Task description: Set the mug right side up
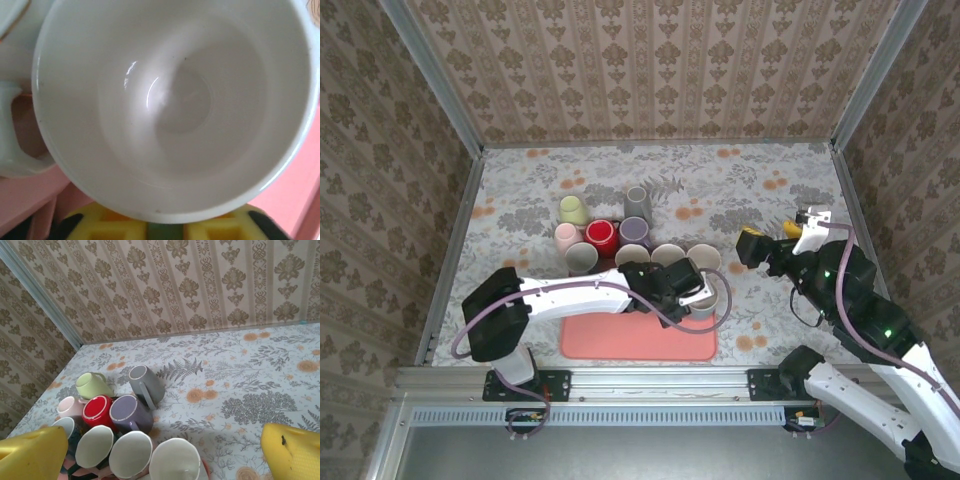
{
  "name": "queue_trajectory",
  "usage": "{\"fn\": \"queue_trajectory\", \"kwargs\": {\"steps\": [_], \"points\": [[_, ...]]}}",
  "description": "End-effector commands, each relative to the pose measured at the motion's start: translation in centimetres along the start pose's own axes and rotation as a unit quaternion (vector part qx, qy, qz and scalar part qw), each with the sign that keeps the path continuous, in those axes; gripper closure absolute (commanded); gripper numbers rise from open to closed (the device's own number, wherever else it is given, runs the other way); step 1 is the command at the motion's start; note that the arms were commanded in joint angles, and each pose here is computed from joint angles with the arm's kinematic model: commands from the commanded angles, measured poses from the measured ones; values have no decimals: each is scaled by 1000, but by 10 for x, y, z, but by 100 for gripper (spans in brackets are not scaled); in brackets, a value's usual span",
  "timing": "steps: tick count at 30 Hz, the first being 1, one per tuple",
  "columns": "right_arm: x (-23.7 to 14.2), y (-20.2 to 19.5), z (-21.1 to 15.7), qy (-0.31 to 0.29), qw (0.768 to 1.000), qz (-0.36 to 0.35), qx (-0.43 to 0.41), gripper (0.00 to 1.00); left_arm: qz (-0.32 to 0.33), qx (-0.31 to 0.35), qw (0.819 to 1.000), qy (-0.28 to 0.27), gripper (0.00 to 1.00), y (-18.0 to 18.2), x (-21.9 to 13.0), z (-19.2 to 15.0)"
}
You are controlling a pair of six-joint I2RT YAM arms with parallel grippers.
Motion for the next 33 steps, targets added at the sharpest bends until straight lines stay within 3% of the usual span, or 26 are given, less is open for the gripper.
{"fn": "queue_trajectory", "kwargs": {"steps": [1, 7, 14, 22, 29, 33], "points": [[4, -1, -6, 10, 1000, 1, -6, 0, 28, 2, 999, -29, 59, 9, -12, 18], [6, -1, -8, 14, 1000, 0, -6, 0, 39, 2, 999, -25, 49, 10, -18, 9], [12, 4, -9, 32, 999, 1, -10, 0, 43, -2, 999, -19, 45, 9, -27, -4], [28, 8, -16, 60, 998, -2, -5, 0, 13, -12, 997, -75, 45, 11, -70, 1], [49, 15, -24, 94, 995, -10, -12, 0, 1, -140, 978, -157, 45, 63, -127, -6], [65, 19, -33, 127, 992, -12, -21, 0, 55, -226, 955, -184, 42, 104, -158, -27]]}}
Point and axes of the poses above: each hand's point on the last joint's axis, 136 mm out from that joint toward the fingers, its own x axis out along the fingers, its own y axis along the line the jaws close on, z = x × y, the point moved 4 cm from there along -x, back along the fingers, and after that the axes turned 13 degrees about x, right-handed, at the moved point
